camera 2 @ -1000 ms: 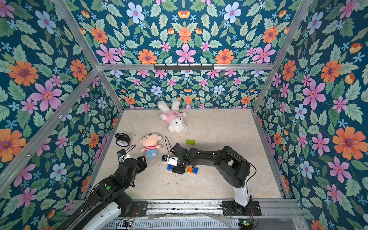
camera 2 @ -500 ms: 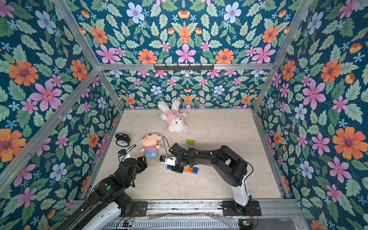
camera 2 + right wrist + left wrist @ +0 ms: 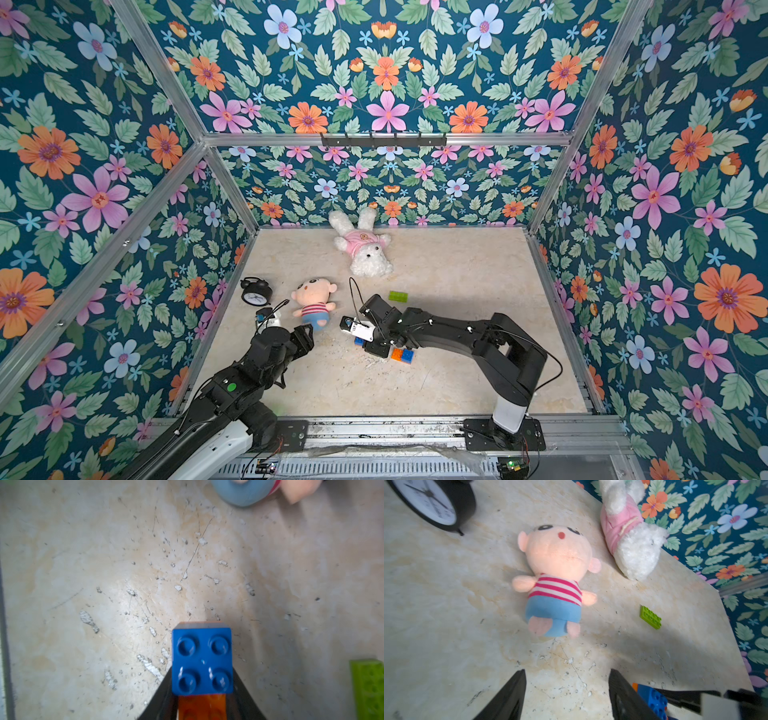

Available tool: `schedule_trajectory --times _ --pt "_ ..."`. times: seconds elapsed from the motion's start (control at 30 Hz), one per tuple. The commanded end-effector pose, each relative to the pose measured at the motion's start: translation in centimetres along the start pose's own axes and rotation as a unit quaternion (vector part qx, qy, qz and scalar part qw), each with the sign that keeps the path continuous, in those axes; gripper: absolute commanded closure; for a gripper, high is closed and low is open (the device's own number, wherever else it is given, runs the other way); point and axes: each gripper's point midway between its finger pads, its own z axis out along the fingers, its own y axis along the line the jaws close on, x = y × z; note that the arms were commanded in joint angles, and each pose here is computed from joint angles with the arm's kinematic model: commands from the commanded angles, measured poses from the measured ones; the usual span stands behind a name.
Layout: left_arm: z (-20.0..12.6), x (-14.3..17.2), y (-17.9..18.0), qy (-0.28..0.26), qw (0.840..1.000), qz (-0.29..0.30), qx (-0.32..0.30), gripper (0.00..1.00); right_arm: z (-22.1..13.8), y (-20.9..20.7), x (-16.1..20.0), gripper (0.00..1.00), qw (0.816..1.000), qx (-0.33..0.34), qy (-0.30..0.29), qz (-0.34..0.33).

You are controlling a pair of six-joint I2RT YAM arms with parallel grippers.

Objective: Assemble the number 5 with lego
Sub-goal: Pick up the lego brick from the center of the board, then assemble the lego brick with the lego brick.

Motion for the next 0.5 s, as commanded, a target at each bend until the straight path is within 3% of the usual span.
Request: schedule_trajectory --times 0.0,0.17,0.47 --pt "0.7 0.7 -4.6 0.034 0.994 0.016 0.101 0.32 -2.2 -0.1 1.3 0.68 0.999 0.011 -0.002 0.051" --pt "2.4 3.3 -8.4 0.095 0.981 0.011 0.171 0.32 -3.9 0.3 4.0 0.68 0.993 0.018 -0.011 0.113" --pt "3.4 5.6 -10.4 0.129 0.975 0.031 0.177 0.32 -3.3 -0.7 8.6 0.69 0.978 0.041 0.006 0.205"
